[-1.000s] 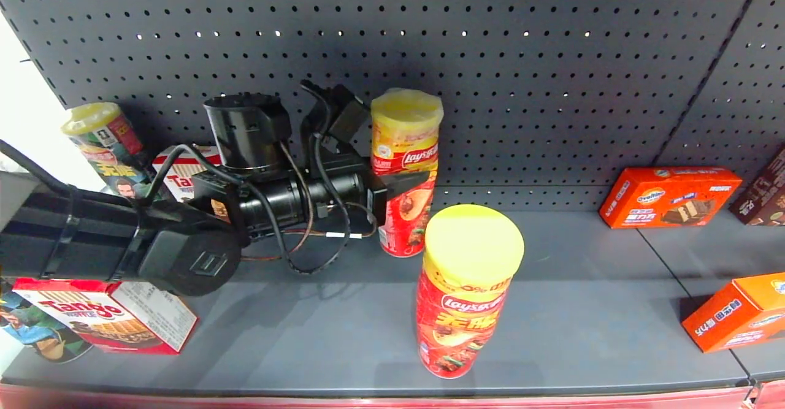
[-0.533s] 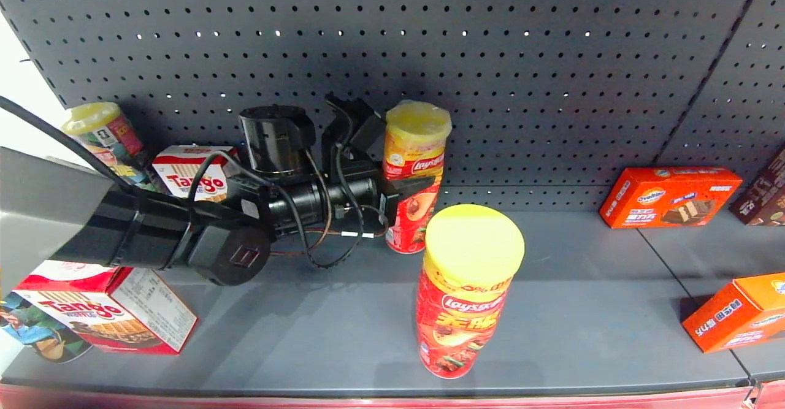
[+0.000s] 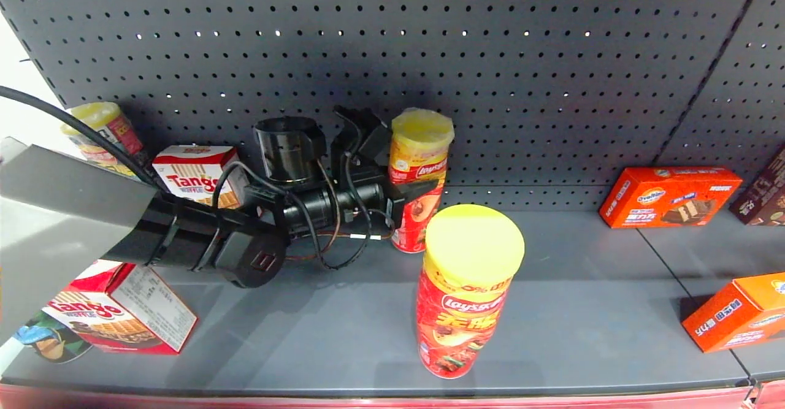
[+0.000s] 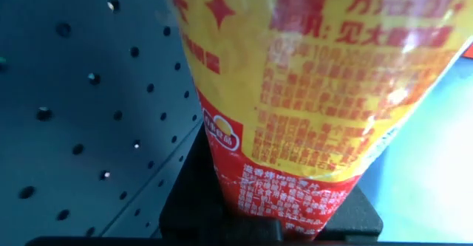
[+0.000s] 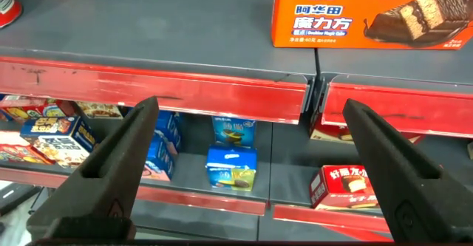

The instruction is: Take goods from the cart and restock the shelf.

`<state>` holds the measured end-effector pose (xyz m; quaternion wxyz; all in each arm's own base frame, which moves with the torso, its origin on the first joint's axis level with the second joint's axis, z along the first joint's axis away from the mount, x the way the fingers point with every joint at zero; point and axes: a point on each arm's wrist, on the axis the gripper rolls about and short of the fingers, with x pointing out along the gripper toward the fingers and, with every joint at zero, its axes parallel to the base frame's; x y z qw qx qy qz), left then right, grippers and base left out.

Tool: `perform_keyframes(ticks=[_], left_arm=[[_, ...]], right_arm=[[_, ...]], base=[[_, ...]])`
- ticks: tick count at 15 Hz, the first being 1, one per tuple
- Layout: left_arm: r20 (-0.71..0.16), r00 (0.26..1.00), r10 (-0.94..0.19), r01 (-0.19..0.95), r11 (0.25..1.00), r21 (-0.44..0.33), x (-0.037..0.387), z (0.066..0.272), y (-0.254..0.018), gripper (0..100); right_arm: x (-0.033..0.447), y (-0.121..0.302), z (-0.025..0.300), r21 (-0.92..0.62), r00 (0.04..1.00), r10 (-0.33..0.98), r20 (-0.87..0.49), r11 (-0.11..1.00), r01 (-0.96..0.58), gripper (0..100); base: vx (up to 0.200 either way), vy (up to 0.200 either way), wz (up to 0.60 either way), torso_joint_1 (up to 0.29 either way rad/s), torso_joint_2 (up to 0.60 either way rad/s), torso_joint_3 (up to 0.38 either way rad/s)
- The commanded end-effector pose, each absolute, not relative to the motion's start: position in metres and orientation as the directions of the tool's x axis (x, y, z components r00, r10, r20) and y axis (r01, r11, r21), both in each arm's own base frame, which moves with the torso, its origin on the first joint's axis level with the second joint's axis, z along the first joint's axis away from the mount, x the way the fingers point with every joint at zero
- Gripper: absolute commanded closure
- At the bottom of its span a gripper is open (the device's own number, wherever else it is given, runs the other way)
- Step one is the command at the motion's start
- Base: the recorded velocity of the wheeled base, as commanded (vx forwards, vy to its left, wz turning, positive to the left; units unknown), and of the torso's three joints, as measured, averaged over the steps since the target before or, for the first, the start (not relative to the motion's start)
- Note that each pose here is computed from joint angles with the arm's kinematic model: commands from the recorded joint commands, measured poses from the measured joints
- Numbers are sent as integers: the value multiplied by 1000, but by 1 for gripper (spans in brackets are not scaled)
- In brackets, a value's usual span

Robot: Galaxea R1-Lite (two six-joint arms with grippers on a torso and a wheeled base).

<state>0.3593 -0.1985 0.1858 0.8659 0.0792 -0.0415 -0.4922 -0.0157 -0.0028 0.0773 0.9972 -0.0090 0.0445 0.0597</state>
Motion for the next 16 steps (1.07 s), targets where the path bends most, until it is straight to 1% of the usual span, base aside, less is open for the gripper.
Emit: perform_keyframes(ticks=[1, 2, 5, 7, 10, 11, 12, 14, 15, 16], left_arm=[[-9, 509, -861, 848, 499, 176, 359, 183, -200, 100], [-1, 509, -861, 847, 500, 179, 359, 184, -200, 0], [3, 510, -860, 846, 502, 180, 357, 185, -200, 0], [13, 511, -859, 843, 505, 186, 351, 192, -196, 0], [0, 522, -853, 839, 514, 177, 334, 197, -186, 0], [0, 522, -853, 839, 514, 177, 334, 197, -186, 0], [-8, 526, -851, 838, 517, 174, 320, 199, -179, 0], [-15, 548, -836, 826, 538, 170, 311, 201, -172, 0], [-19, 608, -794, 785, 596, 169, 305, 202, -167, 0], [-21, 647, -762, 754, 635, 170, 303, 202, -165, 0]], right_arm=[[-16, -3, 77, -13, 989, 119, -90, 993, -120, 0], [-16, -3, 77, -13, 989, 119, -92, 993, -120, 0], [-16, -3, 77, -13, 989, 119, -90, 993, -120, 0], [-15, -3, 77, -13, 989, 119, -92, 993, -120, 0], [-16, -3, 77, -13, 989, 119, -92, 993, -120, 0], [-16, -3, 77, -13, 989, 119, -92, 993, -120, 0], [-15, -3, 77, -13, 989, 119, -92, 993, -120, 0], [-16, -3, 77, -13, 989, 119, -92, 993, -120, 0], [-15, -3, 77, -13, 989, 119, -92, 993, -120, 0], [-16, -3, 77, -13, 989, 119, -92, 993, -120, 0]], base=[[0, 0, 0, 0, 0, 0], [0, 0, 0, 0, 0, 0], [0, 0, 0, 0, 0, 0], [0, 0, 0, 0, 0, 0], [0, 0, 0, 0, 0, 0], [0, 0, 0, 0, 0, 0], [0, 0, 0, 0, 0, 0], [0, 0, 0, 0, 0, 0], [0, 0, 0, 0, 0, 0], [0, 0, 0, 0, 0, 0]])
